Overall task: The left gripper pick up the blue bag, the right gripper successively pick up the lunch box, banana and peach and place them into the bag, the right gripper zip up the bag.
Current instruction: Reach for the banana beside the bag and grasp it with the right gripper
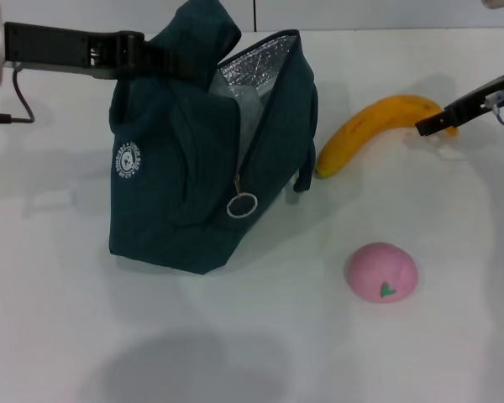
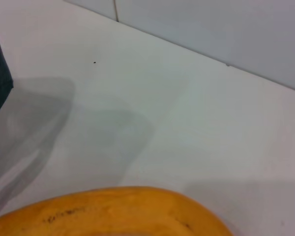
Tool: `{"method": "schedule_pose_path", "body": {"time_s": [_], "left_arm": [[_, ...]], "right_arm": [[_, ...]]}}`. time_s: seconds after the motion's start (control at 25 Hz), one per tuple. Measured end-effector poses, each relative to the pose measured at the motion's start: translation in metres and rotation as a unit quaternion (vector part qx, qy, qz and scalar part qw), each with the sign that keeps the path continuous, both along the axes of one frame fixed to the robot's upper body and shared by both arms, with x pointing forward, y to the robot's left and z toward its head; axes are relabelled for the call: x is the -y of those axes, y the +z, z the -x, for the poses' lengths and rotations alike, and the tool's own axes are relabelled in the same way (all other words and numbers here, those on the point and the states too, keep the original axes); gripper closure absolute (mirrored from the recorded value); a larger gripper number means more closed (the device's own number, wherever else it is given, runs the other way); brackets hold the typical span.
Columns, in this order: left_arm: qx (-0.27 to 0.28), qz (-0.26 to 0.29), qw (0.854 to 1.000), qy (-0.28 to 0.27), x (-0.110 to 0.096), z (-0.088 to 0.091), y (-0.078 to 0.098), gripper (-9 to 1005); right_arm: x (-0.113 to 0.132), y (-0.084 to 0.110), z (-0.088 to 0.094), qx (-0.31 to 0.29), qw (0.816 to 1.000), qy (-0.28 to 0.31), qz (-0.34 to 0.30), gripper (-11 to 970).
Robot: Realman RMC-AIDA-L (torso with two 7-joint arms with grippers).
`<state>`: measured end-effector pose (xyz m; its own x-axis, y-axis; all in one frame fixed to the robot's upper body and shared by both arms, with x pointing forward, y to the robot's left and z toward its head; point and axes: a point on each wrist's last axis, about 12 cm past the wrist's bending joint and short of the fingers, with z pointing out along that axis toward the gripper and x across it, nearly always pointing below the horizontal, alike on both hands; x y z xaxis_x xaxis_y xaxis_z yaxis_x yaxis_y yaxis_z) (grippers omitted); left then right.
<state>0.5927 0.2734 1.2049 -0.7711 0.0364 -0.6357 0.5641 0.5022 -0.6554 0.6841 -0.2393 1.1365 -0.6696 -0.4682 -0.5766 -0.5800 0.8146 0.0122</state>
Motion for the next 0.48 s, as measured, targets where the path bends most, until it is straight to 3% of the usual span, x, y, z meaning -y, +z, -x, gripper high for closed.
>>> {"method": "schedule_pose_path", "body": {"time_s": [0.4,0.48], "left_arm": [[0.001,-0.001,1.000,0.001,-0.0010,-0.0002,0.0005,961],[0.001,-0.001,1.000,0.001,-0.0011,-0.0002,0.0006,961]], "right_arm": [[-0.0008,-0.0036,-0.0001,0.008,1.000,-0.005,0.003,184],[-0.0004,-0.0039,-0.0001,0.009,1.000,-0.006,0.003,244]]}}
